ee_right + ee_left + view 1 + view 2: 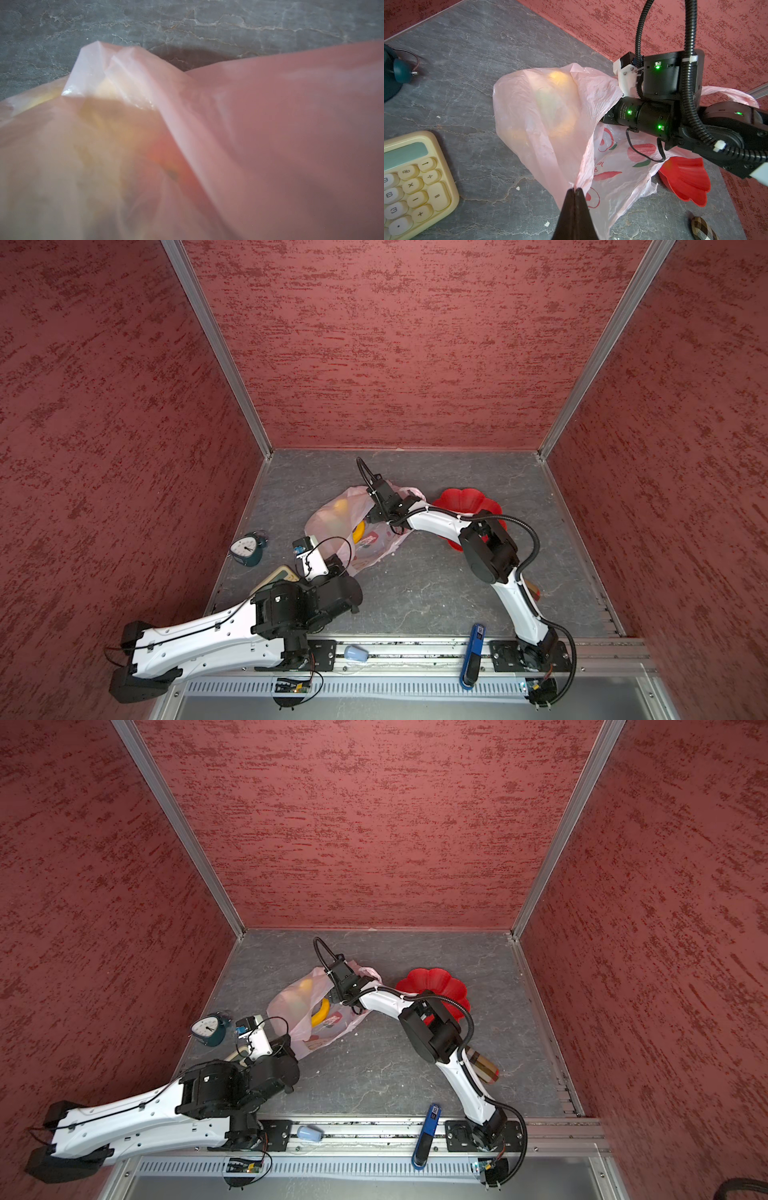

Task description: Take the fake fruits out of the plastic bag

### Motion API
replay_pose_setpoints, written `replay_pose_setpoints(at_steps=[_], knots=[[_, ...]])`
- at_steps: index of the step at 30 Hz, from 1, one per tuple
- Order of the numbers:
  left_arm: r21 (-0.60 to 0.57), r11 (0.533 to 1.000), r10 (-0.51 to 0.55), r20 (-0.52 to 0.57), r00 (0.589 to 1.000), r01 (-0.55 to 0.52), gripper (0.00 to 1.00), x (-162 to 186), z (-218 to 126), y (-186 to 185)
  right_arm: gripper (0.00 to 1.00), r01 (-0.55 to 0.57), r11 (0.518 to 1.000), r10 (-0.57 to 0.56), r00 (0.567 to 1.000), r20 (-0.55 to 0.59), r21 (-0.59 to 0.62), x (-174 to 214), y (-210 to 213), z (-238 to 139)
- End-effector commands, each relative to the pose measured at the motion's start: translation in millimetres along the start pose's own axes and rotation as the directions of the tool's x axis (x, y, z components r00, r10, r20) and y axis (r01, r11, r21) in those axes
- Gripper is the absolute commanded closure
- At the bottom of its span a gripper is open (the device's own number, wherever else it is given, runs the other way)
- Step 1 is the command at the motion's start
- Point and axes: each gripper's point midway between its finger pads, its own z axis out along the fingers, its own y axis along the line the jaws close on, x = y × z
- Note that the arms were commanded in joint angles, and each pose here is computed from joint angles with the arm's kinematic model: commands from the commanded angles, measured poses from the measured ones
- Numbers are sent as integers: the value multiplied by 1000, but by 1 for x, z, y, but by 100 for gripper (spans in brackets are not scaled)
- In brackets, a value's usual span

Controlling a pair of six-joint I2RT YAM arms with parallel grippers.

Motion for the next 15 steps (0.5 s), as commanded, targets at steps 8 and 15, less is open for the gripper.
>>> replay_pose_setpoints(at_steps=[8,15], knots=[[-18,1000,9,2,1000,-9,96,0,2,7,32,-12,1000,14,998,59,-25,-17,0,8],[-21,1000,7,-1,1000,-7,96,1,2,7,29,-9,999,10,999,44,-34,-13,-1,10]])
